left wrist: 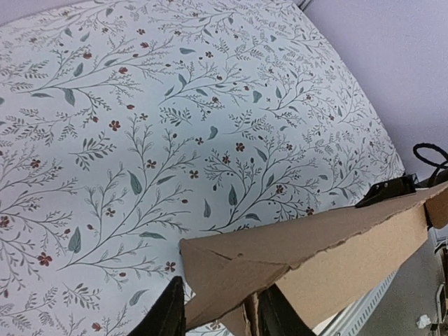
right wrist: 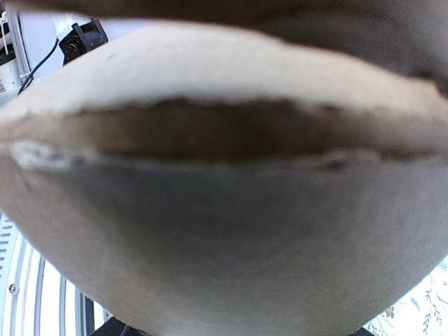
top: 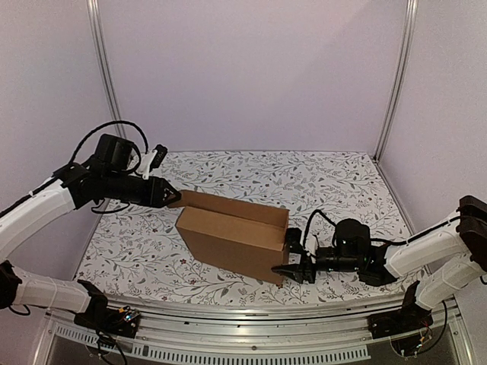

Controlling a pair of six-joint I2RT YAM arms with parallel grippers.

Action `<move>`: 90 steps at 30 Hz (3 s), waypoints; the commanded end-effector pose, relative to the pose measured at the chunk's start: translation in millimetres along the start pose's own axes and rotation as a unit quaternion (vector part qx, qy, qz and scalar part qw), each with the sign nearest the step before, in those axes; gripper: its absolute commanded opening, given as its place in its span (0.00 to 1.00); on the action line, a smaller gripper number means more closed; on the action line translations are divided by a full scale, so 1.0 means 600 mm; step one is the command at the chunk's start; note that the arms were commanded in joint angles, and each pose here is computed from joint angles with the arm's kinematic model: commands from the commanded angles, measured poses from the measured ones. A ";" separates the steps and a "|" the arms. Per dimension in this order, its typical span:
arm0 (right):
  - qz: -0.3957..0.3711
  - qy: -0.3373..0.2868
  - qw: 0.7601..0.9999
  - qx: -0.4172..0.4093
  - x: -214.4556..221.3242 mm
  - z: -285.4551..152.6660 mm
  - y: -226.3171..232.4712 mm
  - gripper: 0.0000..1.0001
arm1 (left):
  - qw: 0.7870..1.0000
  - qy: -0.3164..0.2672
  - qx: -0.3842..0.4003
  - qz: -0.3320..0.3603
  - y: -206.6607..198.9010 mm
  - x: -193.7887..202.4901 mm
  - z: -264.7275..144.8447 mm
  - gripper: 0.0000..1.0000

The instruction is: Fold the paper box

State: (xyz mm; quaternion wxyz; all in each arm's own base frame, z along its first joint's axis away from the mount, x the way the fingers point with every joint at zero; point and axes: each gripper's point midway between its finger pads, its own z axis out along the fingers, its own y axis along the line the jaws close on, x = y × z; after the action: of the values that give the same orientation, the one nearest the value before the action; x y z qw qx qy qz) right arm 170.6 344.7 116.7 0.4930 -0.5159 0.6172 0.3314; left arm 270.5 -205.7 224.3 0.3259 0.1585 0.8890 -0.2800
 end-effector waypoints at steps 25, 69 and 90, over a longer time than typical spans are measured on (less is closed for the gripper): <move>-0.012 0.032 0.999 -0.002 0.022 0.007 0.004 0.32 | 0.996 0.070 0.061 -0.001 -0.068 0.004 -0.007 0.00; 0.011 0.037 0.995 0.097 0.015 0.009 -0.055 0.30 | 0.989 0.118 -0.079 -0.043 0.001 0.195 0.009 0.00; 0.055 0.019 0.992 0.115 0.004 -0.017 -0.060 0.83 | 0.988 0.089 -0.123 -0.021 0.003 0.159 0.011 0.00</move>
State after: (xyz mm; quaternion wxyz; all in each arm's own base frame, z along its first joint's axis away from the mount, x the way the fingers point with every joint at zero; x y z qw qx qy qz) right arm 191.8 338.1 112.2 0.5014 -0.4675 0.6682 0.2890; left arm 220.8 -216.2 188.3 0.3165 0.1204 0.9150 -0.2192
